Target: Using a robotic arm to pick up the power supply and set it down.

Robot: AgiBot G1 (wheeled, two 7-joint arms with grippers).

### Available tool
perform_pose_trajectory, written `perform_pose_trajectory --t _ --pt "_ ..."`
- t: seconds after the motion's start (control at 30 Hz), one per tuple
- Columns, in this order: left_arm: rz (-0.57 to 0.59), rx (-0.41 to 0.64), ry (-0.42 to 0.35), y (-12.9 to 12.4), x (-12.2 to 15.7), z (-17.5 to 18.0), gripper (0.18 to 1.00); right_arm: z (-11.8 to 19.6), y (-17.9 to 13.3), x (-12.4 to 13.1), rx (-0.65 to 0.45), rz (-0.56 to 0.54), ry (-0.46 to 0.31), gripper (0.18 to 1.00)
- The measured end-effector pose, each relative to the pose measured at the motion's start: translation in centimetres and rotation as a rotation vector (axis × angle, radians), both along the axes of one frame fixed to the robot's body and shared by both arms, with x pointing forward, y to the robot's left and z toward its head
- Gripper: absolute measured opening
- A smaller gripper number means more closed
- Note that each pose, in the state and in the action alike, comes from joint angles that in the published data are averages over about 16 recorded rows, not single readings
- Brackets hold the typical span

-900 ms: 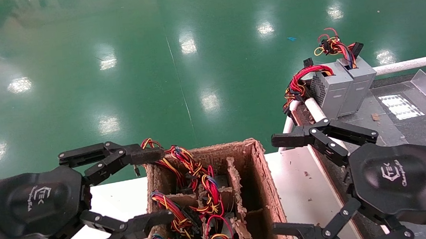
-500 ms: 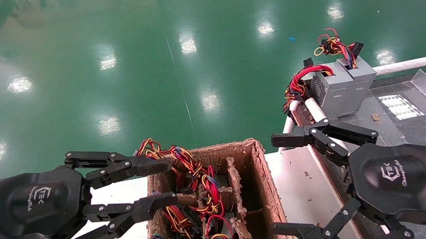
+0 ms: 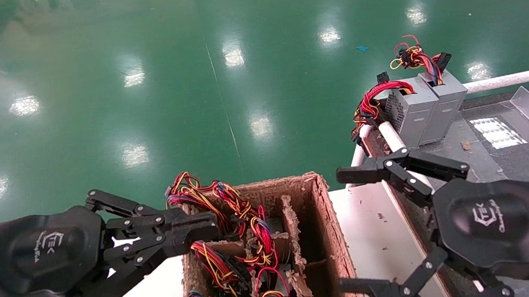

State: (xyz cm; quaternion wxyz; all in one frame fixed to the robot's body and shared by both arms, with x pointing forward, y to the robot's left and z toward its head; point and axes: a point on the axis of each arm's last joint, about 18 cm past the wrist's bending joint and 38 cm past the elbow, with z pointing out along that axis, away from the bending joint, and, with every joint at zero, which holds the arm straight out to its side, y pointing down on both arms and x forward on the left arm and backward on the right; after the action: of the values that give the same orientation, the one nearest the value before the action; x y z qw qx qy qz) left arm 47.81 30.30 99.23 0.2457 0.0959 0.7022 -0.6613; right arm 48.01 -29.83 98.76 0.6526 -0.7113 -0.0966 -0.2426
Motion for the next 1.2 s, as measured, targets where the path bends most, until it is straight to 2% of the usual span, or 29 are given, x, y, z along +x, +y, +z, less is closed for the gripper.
perform_pose_trajectory --t 0.33,0.6,0.77,1.0,1.2 --pt "0.000 0.000 0.000 0.0 0.0 0.0 0.202 -3.3 2.1 1.3 -0.105 0.000 0.096 1.001" --pt "0.000 0.000 0.000 0.0 0.0 0.0 0.215 -8.0 5.3 2.5 -0.250 0.031 0.203 1.001" --pt "0.000 0.000 0.000 0.0 0.0 0.0 0.255 -10.4 7.2 3.2 -0.328 0.044 0.235 0.998" --pt "0.000 0.000 0.000 0.0 0.0 0.0 0.343 -12.4 9.4 4.2 -0.387 0.041 0.236 0.978" --pt "0.000 0.000 0.000 0.0 0.0 0.0 0.460 -13.3 10.6 5.0 -0.405 0.022 0.226 0.934"
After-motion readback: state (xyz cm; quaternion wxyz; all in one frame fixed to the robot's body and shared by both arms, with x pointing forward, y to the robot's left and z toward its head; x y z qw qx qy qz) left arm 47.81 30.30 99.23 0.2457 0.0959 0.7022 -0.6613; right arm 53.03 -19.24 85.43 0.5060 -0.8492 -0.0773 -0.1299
